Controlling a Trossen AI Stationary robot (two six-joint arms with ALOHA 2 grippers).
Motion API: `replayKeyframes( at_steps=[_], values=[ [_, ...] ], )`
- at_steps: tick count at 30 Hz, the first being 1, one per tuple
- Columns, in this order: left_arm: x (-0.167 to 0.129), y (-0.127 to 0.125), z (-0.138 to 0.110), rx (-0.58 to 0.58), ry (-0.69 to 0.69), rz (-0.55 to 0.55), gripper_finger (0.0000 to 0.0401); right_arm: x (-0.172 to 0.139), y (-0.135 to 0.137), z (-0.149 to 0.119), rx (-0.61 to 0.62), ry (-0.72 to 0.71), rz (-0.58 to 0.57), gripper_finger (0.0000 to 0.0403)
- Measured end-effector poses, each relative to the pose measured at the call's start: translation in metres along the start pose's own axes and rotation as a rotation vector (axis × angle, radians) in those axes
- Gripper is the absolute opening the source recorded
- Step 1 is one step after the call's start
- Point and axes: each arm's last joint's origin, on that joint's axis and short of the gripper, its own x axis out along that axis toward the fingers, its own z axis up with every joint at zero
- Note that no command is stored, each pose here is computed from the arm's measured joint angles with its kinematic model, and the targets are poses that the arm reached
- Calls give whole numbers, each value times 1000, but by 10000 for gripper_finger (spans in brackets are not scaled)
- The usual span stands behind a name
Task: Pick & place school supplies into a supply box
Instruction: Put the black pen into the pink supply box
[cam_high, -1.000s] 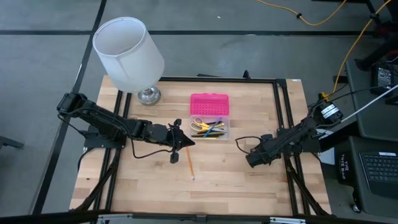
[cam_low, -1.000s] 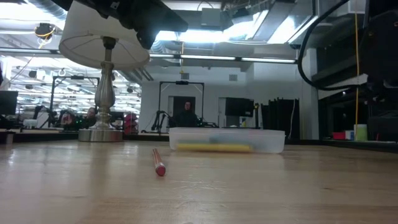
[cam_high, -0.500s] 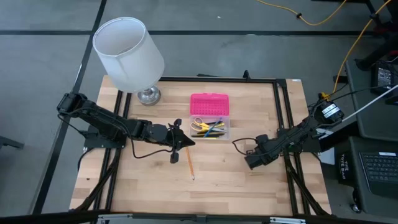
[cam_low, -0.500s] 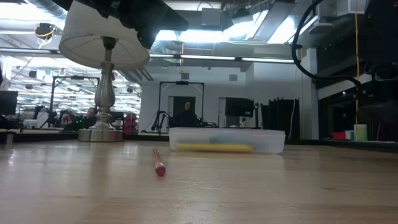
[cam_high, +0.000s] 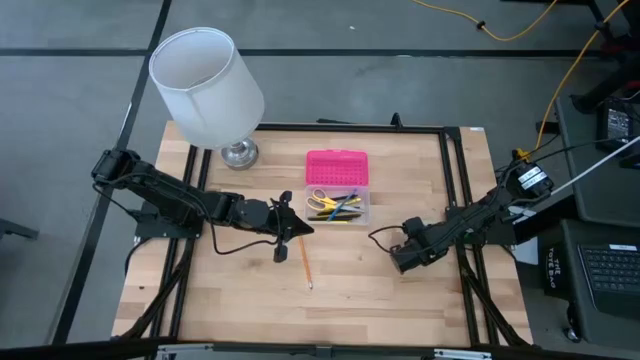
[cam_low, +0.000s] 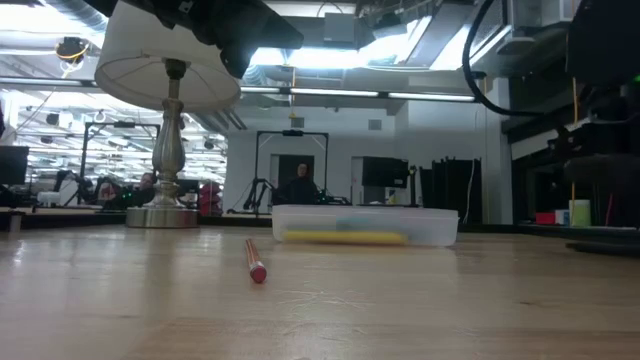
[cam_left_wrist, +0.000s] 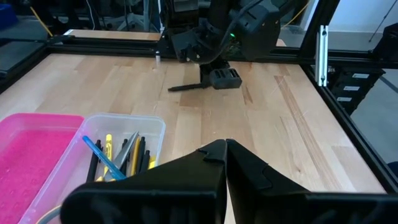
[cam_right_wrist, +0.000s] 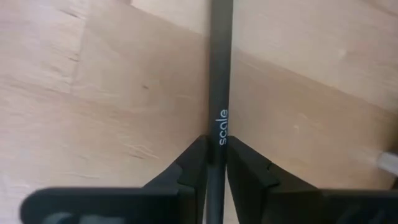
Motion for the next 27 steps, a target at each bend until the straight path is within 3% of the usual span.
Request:
replayKeyframes(
  at_steps=[15, 27],
  values=[
    [0, 0, 0, -1, -4, -1, 4, -4, 3, 0, -53, -6, 8, 69],
    [0, 0, 0, -23, -3, -1, 4, -4, 2, 1, -60, -13, -3, 100]
  ],
)
